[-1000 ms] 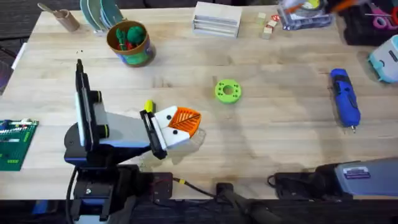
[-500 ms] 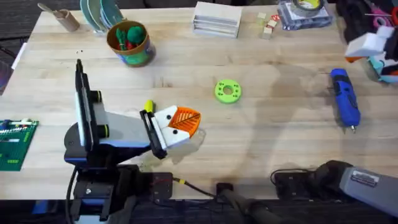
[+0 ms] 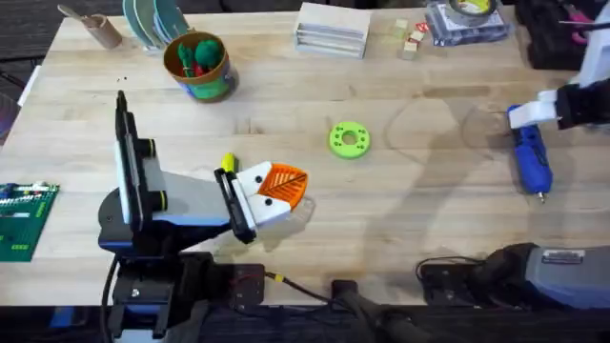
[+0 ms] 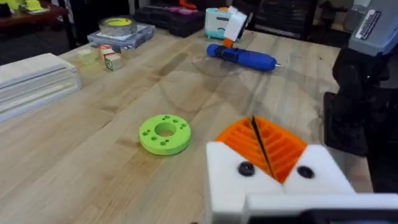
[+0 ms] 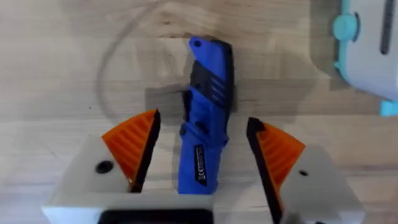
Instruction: Pick up the gripper from the table and insert it into the empty holder that is missing its gripper. Then pick up a screw, insert it into the mounting hole, and use the screwdriver to tighten it. Finally, clean up the table by picking up the vegetable and placing it into the bucket.
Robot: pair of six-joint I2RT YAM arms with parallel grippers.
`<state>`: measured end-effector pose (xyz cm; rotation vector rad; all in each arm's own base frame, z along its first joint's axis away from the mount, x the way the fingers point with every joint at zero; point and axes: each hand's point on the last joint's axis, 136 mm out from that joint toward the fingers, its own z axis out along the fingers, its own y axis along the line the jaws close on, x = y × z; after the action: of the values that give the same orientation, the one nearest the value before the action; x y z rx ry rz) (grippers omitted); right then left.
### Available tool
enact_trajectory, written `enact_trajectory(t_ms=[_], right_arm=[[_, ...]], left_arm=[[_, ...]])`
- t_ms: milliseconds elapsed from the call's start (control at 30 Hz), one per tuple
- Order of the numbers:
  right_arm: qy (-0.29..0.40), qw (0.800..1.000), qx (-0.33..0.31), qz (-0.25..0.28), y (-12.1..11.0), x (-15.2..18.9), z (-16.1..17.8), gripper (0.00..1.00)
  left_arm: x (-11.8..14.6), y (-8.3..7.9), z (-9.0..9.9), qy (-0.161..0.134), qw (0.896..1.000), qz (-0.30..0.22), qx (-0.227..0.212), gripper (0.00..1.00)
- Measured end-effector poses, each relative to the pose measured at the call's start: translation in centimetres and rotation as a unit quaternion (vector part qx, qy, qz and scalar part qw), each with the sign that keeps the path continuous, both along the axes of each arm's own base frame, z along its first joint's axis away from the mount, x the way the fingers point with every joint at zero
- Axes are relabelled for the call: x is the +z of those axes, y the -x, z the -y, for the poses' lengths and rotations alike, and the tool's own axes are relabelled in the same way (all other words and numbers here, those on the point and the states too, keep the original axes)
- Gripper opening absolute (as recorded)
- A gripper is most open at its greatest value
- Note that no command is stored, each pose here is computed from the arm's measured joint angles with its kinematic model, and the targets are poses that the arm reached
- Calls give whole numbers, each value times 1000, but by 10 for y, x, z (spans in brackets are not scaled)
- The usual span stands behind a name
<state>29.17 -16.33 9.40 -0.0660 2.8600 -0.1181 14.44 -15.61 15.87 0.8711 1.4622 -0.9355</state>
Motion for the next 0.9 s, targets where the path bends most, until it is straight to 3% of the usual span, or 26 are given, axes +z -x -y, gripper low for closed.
enact_trajectory(t_ms=[567, 700, 900], right_arm=[[-12, 998, 39, -39, -15, -58, 9, 917], [-16, 998, 40, -39, -15, -59, 8, 792], [-12, 998, 45, -39, -15, -58, 9, 515]], left_arm=[[0, 0, 0, 0, 1000, 0, 1, 4], [0, 0, 0, 0, 1000, 0, 1, 4], [0, 0, 0, 0, 1000, 0, 1, 4]])
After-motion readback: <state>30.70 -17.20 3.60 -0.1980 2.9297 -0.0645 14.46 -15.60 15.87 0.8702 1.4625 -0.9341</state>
